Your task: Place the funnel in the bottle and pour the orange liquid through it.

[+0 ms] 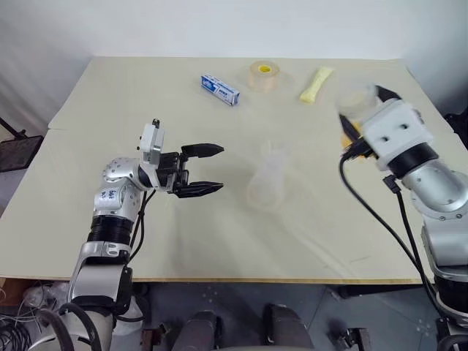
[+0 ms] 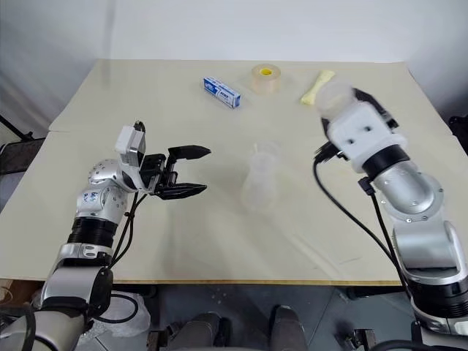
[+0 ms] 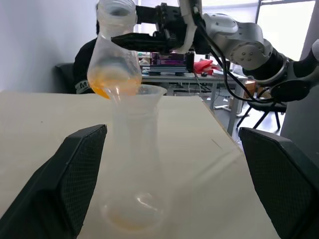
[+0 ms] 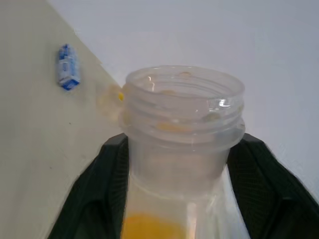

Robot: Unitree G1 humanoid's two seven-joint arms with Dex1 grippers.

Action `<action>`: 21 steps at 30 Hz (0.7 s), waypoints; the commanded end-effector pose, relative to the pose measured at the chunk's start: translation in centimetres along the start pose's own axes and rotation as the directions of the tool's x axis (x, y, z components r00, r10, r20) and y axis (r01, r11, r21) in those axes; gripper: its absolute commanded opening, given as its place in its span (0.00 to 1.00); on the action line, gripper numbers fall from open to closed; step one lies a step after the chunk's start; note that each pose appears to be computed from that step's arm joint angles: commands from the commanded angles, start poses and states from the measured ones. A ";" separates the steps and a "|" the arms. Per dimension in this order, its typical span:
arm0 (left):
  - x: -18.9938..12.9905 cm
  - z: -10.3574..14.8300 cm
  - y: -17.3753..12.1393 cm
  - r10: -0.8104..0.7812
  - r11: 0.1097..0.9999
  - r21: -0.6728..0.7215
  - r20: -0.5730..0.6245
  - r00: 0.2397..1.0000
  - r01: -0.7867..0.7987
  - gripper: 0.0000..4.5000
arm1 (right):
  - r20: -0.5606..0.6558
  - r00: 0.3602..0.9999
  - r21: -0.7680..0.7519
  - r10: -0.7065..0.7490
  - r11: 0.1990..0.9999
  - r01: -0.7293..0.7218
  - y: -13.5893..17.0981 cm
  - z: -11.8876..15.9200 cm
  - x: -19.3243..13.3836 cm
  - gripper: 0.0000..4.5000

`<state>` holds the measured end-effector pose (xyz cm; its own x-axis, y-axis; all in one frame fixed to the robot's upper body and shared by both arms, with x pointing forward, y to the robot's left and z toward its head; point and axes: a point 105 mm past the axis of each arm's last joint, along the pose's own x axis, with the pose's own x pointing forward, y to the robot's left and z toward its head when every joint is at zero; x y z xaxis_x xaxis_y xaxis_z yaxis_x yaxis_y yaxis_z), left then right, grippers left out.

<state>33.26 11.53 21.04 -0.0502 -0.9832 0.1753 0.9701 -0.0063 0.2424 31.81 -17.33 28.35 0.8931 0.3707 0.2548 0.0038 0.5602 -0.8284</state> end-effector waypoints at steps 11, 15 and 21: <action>-0.3 0.4 0.0 -0.026 0.999 0.028 0.045 0.999 0.025 1.00 | 0.111 0.993 -0.370 0.048 0.929 -0.004 1.6 4.3 1.6 0.54; -0.3 0.5 -0.2 -0.021 1.000 0.024 0.075 0.997 0.020 1.00 | 0.135 0.988 -0.449 0.079 0.893 -0.010 2.1 5.1 1.8 0.54; -0.3 0.6 -0.2 -0.014 1.000 0.026 0.101 0.995 0.012 1.00 | 0.142 0.985 -0.528 0.098 0.849 -0.009 2.2 5.3 1.7 0.54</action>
<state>33.80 11.81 20.91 -0.0266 -0.9694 0.2441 0.9737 0.0302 0.2259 31.61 -11.64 28.02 0.8358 0.5157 0.1885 0.1577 0.1033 -0.9821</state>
